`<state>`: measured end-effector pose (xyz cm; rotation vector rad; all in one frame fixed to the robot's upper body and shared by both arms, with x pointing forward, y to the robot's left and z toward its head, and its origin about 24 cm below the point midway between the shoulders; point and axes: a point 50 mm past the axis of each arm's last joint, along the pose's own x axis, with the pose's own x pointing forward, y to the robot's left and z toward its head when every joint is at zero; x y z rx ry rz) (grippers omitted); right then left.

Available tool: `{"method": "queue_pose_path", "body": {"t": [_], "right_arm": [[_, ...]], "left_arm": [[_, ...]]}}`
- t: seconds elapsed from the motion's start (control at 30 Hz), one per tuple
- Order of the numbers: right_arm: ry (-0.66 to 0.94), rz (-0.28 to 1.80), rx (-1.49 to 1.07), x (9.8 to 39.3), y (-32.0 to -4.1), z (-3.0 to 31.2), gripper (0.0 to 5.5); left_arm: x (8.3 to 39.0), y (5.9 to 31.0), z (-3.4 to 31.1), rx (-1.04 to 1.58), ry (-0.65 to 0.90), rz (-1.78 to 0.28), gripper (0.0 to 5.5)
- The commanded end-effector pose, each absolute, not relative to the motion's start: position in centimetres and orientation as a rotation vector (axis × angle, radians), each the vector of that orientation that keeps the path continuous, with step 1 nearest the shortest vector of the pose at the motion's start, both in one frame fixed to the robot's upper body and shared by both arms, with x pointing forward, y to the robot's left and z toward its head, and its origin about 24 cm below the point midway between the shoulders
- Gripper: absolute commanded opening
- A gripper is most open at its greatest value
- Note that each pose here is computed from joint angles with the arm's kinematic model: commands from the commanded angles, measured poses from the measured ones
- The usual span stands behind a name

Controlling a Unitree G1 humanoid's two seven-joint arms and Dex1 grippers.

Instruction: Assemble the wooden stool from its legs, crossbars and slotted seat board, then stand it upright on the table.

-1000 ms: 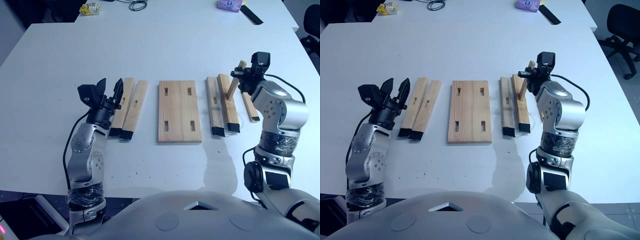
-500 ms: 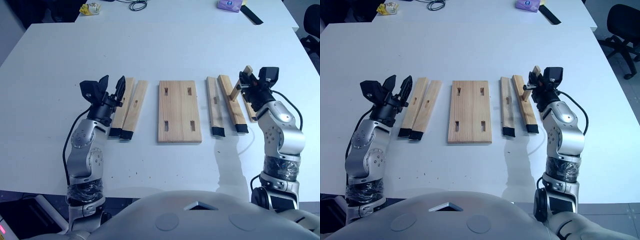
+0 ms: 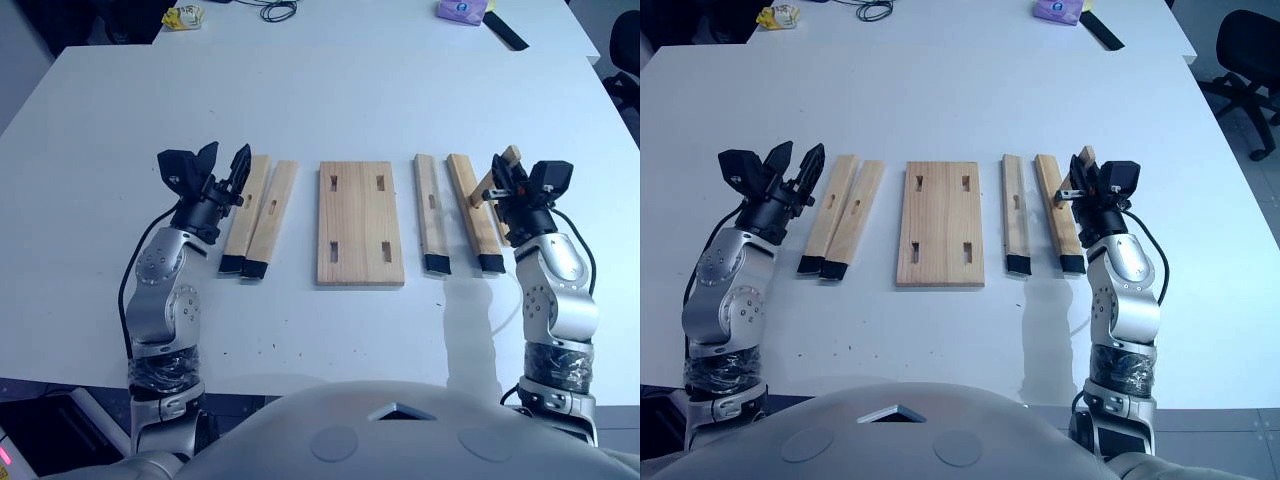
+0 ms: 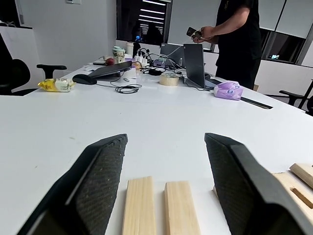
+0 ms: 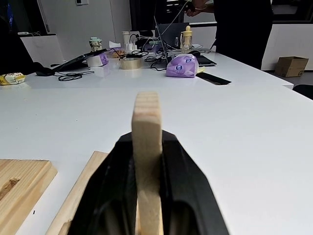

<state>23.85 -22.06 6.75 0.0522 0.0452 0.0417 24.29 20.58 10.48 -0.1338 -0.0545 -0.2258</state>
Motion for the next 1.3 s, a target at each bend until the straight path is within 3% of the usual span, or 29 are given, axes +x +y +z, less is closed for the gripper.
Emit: {"method": "queue_pose_path", "body": {"t": [0.03, 0.6, 0.63, 1.07, 1.3], "right_arm": [[0.295, -0.038, 0.091, 21.8, -22.9, 2.0, 0.42], [0.287, 0.012, 0.064, 22.0, -22.5, 2.7, 0.42], [0.278, 0.024, 0.054, 22.1, -22.4, 2.9, 0.79], [0.237, 0.044, 0.032, 22.5, -22.8, 5.2, 2.64], [0.246, 0.118, -0.052, 21.8, -23.2, 6.5, 2.68]], "left_arm": [[24.5, 20.7, 10.5, -0.132, -0.034, -0.243, 2.94], [24.5, 20.6, 10.4, -0.13, -0.03, -0.251, 2.94], [24.5, 20.7, 10.4, -0.13, -0.03, -0.248, 2.94], [24.1, 20.7, 10.1, -0.14, -0.032, -0.233, 2.94], [23.7, 20.9, 9.9, -0.145, -0.03, -0.215, 2.94]]}}
